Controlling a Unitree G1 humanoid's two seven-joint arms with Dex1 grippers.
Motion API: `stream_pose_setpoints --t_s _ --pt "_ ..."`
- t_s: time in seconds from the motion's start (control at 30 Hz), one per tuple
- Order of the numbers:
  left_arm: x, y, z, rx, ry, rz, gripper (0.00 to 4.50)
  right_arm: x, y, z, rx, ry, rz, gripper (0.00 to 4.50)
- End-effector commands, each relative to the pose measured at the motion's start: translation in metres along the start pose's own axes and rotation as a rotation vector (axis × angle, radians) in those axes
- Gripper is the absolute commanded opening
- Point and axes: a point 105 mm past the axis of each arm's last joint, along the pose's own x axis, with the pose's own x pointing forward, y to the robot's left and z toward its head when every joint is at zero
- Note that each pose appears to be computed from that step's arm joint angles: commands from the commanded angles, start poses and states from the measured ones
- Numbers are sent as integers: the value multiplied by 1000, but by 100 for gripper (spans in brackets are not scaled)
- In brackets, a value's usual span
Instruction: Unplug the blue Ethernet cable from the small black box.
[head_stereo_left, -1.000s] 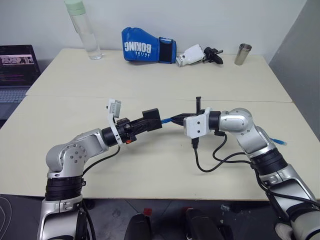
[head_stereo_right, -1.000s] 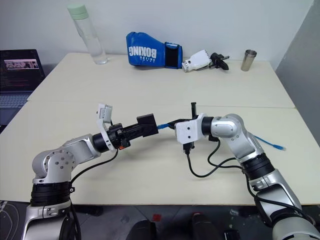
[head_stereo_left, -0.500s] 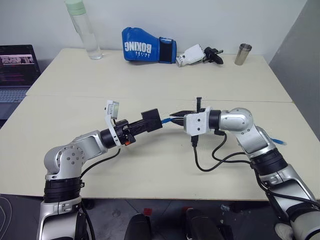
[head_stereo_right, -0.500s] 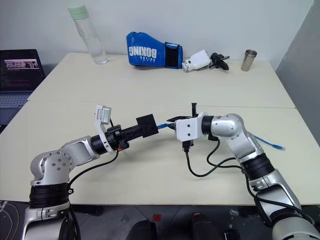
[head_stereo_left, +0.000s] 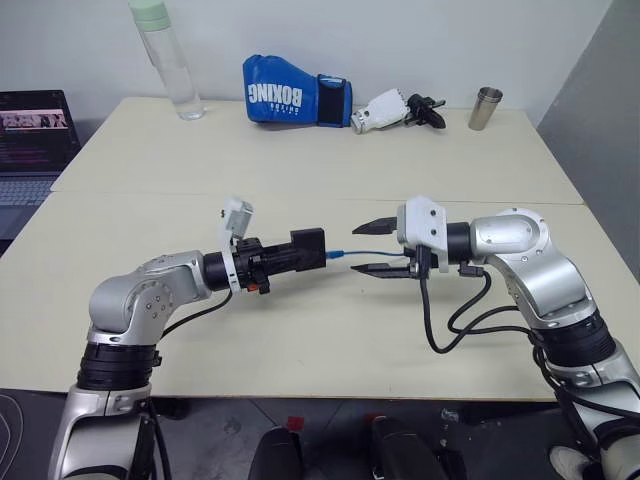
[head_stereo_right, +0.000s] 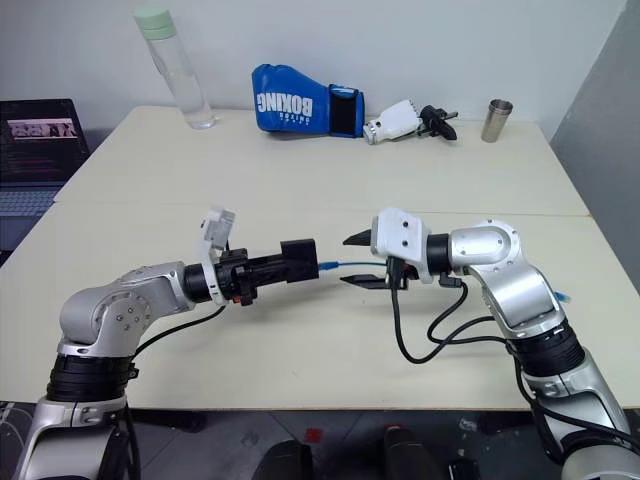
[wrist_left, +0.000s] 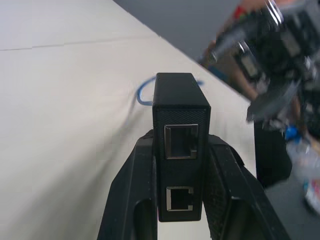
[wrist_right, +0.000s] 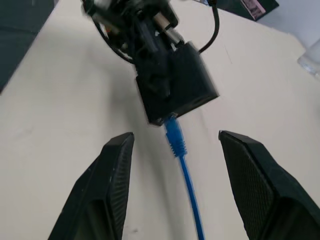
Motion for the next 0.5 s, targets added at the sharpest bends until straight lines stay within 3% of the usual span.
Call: stream_pose_setpoints --t_s 0.03,0.5 --pt "5 -21 22 161 3 -112 78 -1 8 22 141 -52 71 286" --pt "4 -29 24 241 55 -164 78 7 10 17 263 11 182 286"
